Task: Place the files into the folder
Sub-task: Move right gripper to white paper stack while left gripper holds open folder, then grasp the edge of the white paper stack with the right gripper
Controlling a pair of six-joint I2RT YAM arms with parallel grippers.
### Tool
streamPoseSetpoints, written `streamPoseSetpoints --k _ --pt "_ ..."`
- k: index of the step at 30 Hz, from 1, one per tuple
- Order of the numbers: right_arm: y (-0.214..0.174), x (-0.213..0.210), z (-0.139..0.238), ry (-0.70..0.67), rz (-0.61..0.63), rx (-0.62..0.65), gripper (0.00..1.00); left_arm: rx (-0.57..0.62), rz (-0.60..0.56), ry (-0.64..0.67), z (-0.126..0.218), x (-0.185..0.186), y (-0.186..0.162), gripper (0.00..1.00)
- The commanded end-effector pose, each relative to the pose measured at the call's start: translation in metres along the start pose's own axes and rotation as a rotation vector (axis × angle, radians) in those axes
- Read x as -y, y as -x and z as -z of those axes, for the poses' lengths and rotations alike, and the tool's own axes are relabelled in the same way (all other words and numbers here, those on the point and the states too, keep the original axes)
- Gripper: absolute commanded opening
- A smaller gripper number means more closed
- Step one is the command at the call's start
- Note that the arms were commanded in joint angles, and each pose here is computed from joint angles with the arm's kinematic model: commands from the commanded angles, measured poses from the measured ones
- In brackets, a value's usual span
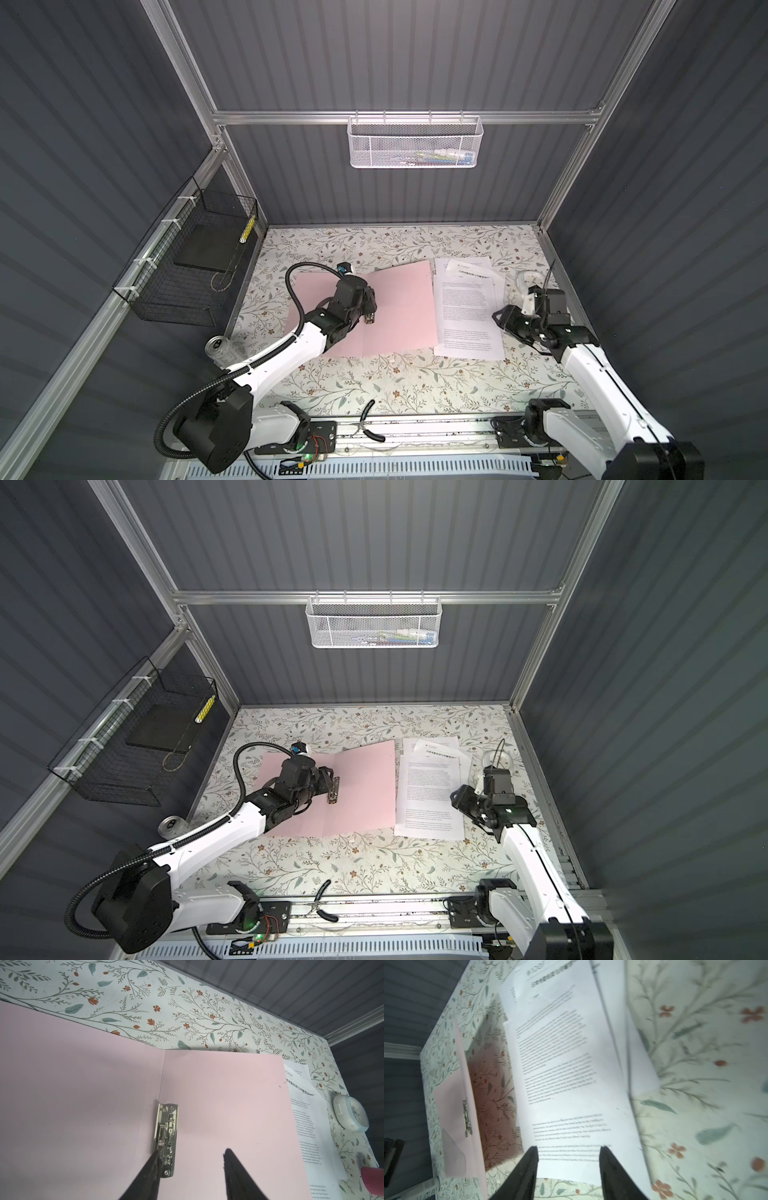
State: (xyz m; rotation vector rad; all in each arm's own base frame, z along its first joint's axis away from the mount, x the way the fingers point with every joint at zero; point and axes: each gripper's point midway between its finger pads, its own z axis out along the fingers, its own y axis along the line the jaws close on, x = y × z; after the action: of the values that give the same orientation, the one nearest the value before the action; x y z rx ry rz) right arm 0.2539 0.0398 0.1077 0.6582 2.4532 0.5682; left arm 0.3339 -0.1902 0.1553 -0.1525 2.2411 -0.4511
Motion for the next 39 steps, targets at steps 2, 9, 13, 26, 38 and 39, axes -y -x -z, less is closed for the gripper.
streamPoseSetpoints --k 2,9,13,26,38,39 --pt "-0.030 0.038 -0.005 -0.149 -0.100 -0.102 0.54 -0.024 -0.044 -0.019 -0.004 0.010 0.000 0.51" --pt "-0.049 0.061 -0.033 -0.162 -0.182 -0.195 0.55 -0.033 -0.042 -0.012 -0.008 0.009 -0.005 0.51" --pt "-0.053 0.063 -0.038 -0.150 -0.195 -0.212 0.55 -0.033 -0.049 -0.002 -0.010 0.007 -0.005 0.51" --pt "-0.057 0.045 -0.042 -0.045 -0.177 -0.247 0.54 -0.055 -0.064 0.023 -0.019 0.000 -0.016 0.50" --pt "-0.054 0.027 -0.039 0.066 -0.161 -0.229 0.47 -0.062 -0.058 0.023 -0.024 0.000 -0.019 0.49" --pt "-0.056 0.026 -0.039 0.075 -0.163 -0.236 0.47 -0.064 -0.060 0.023 -0.025 0.000 -0.019 0.49"
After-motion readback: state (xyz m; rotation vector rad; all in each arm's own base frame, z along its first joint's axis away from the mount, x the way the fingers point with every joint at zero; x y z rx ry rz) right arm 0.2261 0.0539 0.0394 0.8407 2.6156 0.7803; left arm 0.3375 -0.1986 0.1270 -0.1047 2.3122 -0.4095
